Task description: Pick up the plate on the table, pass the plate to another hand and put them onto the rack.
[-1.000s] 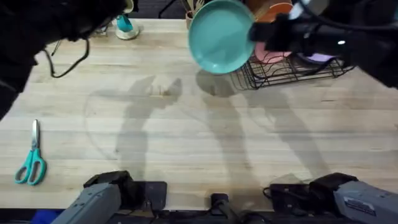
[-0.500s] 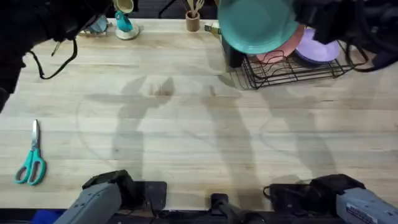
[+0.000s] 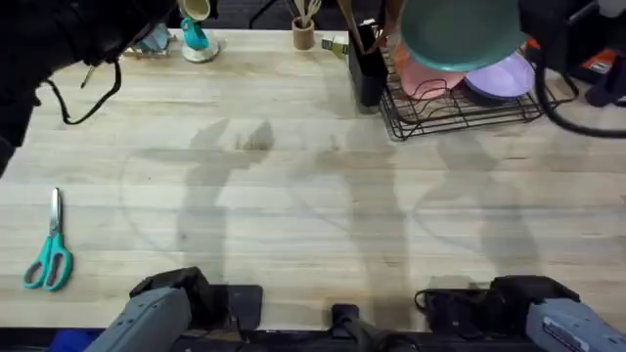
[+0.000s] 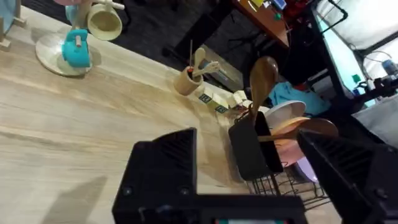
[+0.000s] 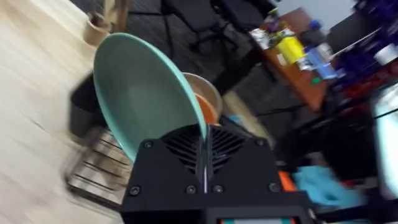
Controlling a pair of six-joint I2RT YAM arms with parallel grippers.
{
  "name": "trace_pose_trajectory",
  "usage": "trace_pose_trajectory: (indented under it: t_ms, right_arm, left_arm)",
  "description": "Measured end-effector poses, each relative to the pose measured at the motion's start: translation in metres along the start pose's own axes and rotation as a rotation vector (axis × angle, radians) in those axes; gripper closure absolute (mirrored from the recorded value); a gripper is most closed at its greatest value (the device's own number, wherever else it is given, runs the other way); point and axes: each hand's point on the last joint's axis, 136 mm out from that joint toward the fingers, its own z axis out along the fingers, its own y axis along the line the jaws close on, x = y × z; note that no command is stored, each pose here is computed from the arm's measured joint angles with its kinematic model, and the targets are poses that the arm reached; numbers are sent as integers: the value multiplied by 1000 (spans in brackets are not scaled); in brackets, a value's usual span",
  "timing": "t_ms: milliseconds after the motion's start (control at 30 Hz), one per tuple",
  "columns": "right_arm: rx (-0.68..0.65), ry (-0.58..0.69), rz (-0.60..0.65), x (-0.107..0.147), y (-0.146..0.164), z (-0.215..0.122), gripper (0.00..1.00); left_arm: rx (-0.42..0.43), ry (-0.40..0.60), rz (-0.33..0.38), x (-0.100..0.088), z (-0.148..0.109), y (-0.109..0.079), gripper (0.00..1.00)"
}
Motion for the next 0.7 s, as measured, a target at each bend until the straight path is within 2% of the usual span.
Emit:
trace_pose_trajectory:
  t_ms: [267, 700]
  right_arm:
    - [59, 49, -269, 17, -23, 4, 971]
    - [-28, 118, -705, 45, -16, 30, 973]
  left_arm:
    - [-6, -3, 0, 0, 0, 1, 6]
    - [-33, -17, 0, -3, 0, 6, 7]
